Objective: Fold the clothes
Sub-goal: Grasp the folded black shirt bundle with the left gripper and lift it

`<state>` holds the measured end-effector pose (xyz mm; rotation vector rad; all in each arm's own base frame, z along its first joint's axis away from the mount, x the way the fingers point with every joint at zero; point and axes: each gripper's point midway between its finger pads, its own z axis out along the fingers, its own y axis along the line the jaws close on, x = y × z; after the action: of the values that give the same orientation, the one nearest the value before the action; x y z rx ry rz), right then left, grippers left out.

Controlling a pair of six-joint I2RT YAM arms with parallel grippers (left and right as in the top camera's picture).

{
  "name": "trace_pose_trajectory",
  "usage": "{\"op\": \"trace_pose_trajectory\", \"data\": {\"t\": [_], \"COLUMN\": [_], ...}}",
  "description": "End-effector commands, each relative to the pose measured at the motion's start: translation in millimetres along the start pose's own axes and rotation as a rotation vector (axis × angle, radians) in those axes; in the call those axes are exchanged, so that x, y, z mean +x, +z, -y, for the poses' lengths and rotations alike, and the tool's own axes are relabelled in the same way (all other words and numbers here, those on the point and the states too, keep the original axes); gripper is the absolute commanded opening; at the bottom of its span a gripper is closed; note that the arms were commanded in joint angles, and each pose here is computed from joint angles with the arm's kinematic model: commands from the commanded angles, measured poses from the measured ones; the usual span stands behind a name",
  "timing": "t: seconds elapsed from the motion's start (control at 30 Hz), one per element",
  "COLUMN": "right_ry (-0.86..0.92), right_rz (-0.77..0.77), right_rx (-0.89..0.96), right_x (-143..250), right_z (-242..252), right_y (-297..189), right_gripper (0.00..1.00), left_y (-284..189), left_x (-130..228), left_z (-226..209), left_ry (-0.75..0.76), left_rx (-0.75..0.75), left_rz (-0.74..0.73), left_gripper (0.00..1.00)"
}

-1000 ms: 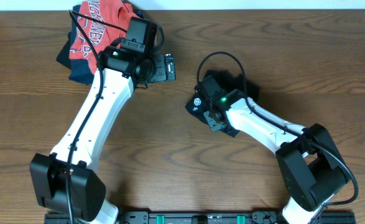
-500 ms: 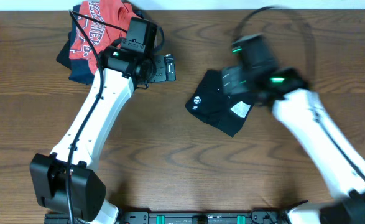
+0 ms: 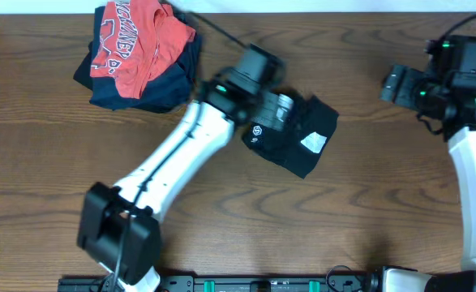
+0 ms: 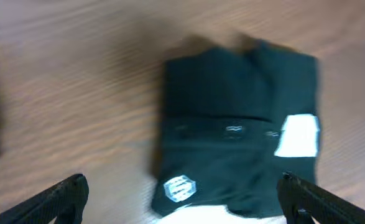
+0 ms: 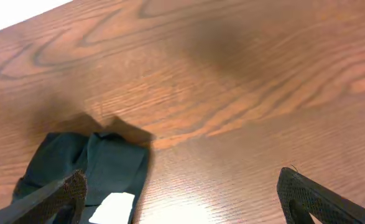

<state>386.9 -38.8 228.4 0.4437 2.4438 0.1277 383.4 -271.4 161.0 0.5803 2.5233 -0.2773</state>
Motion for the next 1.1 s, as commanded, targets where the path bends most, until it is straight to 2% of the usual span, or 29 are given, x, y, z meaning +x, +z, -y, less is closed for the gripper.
{"op": "trace_pose_trajectory", "data": {"t": [0.0,0.23,0.5,1.07], "right_ry": [0.035,0.034,0.034,0.034], "right_rz": [-0.02,-0.025,-0.023,-0.023], "right_rx": [-0.055,-0.053,-0.054,-0.053], "right_x": [1,2,2,2], "right_z": [0,1,1,1], "right_y": [-2,-2,-2,-2], "right_gripper": [0.96,0.97,0.97,0.97], "left_y": [25,71,96,147], "left_x": [15,52,73,80], "left_z": [28,76,118,118], "left_ry": [0.171,0.342,0.421,0.378], "left_rx": [-0.002,-0.026,0.011,-0.029], "left_rz": [-0.04,-0.117,-0.122,-0.09], "left_gripper": [0.98,0.98,0.98,0.98]}}
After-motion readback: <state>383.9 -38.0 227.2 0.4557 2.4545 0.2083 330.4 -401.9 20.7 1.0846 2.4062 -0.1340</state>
